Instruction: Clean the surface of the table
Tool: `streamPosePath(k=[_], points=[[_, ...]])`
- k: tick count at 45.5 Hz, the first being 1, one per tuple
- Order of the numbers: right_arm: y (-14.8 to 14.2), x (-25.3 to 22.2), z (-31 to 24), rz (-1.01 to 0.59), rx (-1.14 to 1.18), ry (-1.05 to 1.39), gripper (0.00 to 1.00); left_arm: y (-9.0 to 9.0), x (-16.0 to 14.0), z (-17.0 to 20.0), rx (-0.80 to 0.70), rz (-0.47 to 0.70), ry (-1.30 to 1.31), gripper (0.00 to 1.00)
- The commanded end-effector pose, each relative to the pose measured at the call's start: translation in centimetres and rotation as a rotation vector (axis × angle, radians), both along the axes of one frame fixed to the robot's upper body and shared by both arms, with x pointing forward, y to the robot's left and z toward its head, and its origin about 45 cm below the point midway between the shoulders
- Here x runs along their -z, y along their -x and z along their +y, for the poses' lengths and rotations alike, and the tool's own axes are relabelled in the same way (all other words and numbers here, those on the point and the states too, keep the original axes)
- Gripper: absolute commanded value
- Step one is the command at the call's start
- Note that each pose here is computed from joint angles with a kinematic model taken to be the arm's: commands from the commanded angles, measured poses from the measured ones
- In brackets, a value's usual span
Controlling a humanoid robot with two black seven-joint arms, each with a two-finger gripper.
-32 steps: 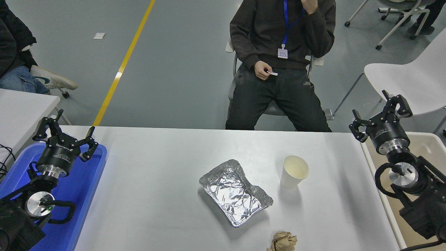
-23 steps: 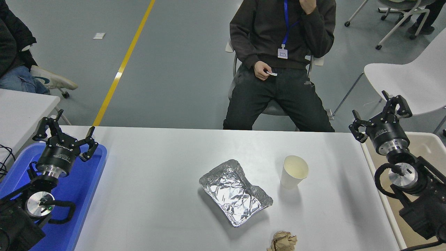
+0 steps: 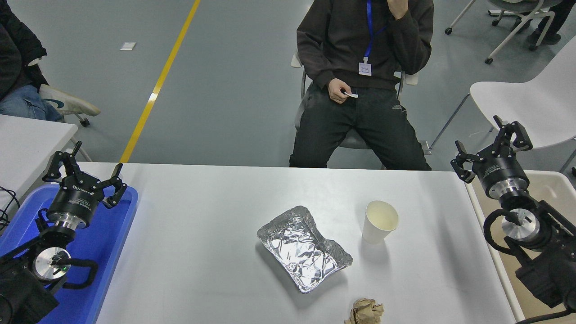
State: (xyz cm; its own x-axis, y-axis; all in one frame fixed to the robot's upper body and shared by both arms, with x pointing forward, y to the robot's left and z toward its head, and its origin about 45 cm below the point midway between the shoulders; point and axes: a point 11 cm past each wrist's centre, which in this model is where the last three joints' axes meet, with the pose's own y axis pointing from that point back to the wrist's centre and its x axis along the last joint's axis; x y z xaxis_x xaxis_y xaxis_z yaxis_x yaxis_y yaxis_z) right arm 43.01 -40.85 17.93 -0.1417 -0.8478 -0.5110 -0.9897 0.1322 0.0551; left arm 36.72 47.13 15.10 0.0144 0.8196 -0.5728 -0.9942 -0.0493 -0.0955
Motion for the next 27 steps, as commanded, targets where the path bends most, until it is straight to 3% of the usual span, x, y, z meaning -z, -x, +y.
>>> streamPosePath(k=[1,27], points=[[-0.2,-0.4,-0.1,-0.010,0.000,-0.008,0.99,0.0,0.0,0.0,0.000,0.000,0.000,1.00],[-0.3,0.0,1.2,-0.012,-0.021,-0.029,0.99,-0.1,0.0,-0.1,0.001,-0.001,0.002,1.00]])
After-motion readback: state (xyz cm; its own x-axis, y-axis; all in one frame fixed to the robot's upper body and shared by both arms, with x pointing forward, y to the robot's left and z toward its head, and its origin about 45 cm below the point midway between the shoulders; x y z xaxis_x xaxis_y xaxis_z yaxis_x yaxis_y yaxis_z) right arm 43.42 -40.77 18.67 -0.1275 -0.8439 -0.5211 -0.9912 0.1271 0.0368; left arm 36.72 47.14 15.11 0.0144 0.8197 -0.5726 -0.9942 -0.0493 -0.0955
